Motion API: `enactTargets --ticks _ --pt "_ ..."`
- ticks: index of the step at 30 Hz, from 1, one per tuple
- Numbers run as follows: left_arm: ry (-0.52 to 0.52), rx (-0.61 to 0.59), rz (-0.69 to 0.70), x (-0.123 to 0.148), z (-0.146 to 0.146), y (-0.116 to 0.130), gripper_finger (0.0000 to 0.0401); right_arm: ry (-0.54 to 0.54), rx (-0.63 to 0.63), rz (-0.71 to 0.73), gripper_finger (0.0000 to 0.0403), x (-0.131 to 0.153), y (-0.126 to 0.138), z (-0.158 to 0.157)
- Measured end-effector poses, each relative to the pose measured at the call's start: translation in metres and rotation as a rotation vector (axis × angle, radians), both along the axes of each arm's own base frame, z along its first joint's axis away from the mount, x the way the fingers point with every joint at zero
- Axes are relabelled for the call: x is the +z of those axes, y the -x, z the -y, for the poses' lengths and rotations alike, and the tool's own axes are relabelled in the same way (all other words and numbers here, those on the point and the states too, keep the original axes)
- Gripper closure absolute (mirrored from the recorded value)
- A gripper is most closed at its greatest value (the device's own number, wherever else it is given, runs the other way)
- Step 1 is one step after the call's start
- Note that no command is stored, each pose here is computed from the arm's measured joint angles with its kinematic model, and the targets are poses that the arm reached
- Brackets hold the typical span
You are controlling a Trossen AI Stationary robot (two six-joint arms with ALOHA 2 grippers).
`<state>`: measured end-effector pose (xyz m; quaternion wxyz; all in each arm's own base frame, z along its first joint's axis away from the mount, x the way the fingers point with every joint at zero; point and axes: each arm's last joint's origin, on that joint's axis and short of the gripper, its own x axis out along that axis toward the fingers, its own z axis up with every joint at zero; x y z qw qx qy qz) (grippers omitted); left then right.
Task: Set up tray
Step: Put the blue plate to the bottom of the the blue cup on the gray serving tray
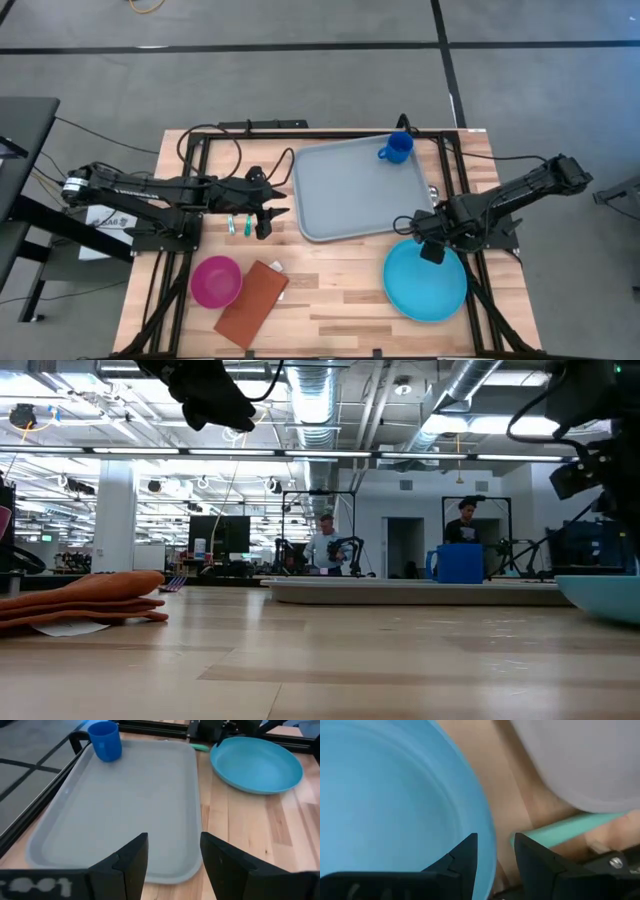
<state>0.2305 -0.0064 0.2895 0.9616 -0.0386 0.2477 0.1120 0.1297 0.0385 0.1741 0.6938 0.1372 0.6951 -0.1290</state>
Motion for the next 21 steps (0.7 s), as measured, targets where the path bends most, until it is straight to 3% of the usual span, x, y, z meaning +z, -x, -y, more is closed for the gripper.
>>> enactTargets --ticks 5,21 --pt "-0.001 0.000 0.006 0.001 0.000 0.000 0.0230 0.000 -0.007 0.002 0.0280 -0.010 0.004 0.001" --pt "-0.025 -0.012 0.012 0.002 0.000 -0.001 0.0230 -0.007 -0.207 0.052 0.0280 -0.031 0.000 0.001"
